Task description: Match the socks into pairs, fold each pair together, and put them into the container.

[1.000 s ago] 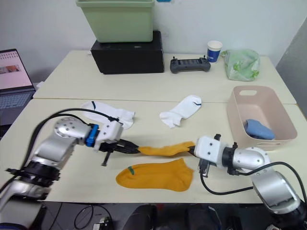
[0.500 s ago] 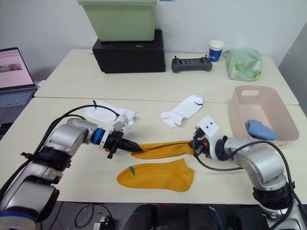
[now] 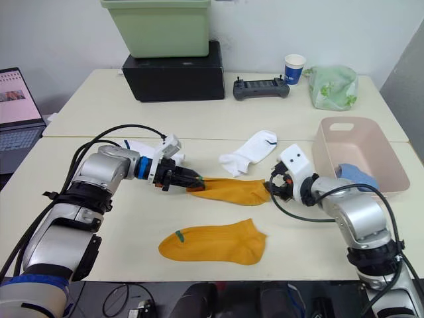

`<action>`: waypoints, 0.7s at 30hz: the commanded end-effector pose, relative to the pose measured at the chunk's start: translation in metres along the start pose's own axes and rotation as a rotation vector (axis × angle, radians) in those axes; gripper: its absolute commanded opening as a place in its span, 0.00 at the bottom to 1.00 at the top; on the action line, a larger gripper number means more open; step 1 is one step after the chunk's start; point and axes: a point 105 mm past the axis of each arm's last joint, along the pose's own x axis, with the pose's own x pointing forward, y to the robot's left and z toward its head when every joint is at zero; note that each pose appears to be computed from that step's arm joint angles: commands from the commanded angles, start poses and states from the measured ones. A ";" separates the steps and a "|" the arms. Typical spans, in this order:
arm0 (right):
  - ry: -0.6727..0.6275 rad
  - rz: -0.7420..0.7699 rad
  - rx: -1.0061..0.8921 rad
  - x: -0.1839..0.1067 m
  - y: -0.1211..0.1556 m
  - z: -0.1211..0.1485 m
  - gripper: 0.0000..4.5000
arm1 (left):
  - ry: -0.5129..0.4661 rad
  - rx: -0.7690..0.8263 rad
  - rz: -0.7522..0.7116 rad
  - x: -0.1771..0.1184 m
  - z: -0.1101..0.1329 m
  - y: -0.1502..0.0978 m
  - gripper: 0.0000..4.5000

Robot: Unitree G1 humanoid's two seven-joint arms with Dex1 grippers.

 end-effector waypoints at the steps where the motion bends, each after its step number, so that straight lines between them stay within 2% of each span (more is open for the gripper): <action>1: -0.101 -0.025 -0.032 -0.020 0.002 0.019 1.00 | -0.096 0.019 0.046 -0.023 0.024 -0.002 0.74; 4: -0.153 -0.006 0.018 -0.027 0.013 0.021 1.00 | -0.130 0.020 0.069 -0.027 0.024 -0.005 0.96; 5: -0.167 0.000 0.037 -0.029 0.016 0.021 1.00 | -0.137 0.023 0.075 -0.027 0.024 -0.006 1.00; 9: -0.153 -0.080 0.169 -0.017 0.023 0.001 1.00 | -0.110 0.027 0.133 -0.009 0.004 -0.004 1.00; 17: -0.105 -0.153 0.321 0.008 0.027 -0.024 1.00 | -0.083 0.030 0.178 0.022 -0.013 0.002 1.00; 20: -0.101 -0.119 0.352 0.011 0.032 -0.025 0.87 | -0.070 0.006 0.191 0.029 -0.019 0.004 0.86; 21: -0.100 -0.112 0.356 0.012 0.034 -0.026 0.79 | -0.068 -0.001 0.189 0.030 -0.020 0.004 0.79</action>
